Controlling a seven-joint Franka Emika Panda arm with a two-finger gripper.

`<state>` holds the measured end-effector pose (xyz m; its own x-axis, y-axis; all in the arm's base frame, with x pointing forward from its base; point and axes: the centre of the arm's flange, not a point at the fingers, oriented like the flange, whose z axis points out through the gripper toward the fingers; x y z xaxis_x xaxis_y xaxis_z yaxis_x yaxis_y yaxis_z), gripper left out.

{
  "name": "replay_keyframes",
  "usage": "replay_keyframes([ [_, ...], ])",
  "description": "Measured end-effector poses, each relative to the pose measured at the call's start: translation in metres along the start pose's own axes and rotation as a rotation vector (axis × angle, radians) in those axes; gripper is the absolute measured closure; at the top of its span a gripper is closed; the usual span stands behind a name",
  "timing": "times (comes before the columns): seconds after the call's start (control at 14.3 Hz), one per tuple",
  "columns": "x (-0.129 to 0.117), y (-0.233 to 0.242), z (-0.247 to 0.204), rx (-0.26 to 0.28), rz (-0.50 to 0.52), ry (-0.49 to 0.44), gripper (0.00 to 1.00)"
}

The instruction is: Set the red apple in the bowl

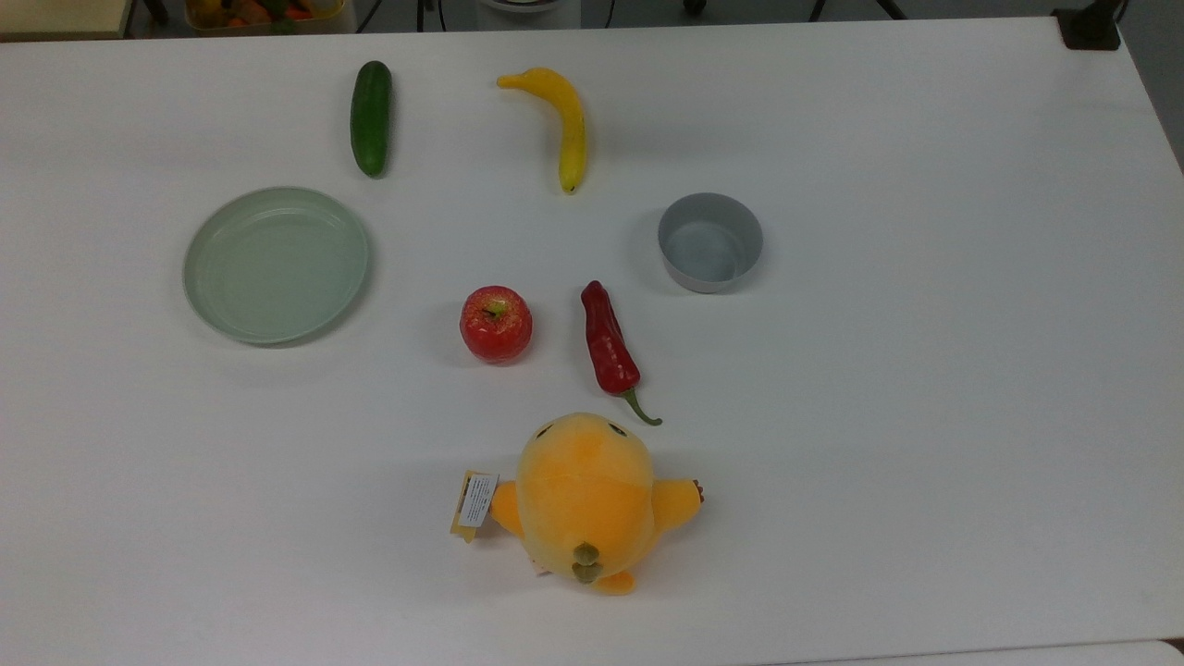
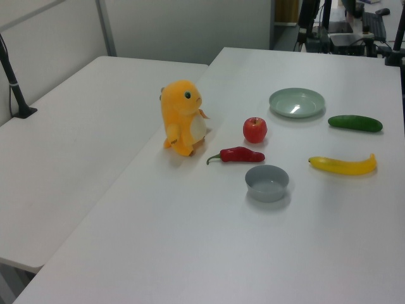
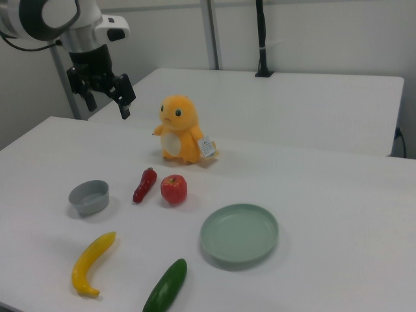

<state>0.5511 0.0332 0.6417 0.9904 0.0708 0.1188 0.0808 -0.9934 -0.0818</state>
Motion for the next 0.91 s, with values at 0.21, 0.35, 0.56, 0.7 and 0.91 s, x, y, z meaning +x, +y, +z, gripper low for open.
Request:
replay_keyframes([
  [0.21,0.001,0.002,0.003,0.000,0.003,-0.005,0.00],
  [0.35,0.002,0.005,0.007,-0.001,0.009,-0.012,0.00],
  [0.56,0.005,0.006,0.013,-0.001,0.010,-0.022,0.00],
  [0.7,0.006,0.006,0.015,0.000,0.010,-0.026,0.00],
  [0.91,0.006,0.006,0.016,0.000,0.010,-0.027,0.00],
])
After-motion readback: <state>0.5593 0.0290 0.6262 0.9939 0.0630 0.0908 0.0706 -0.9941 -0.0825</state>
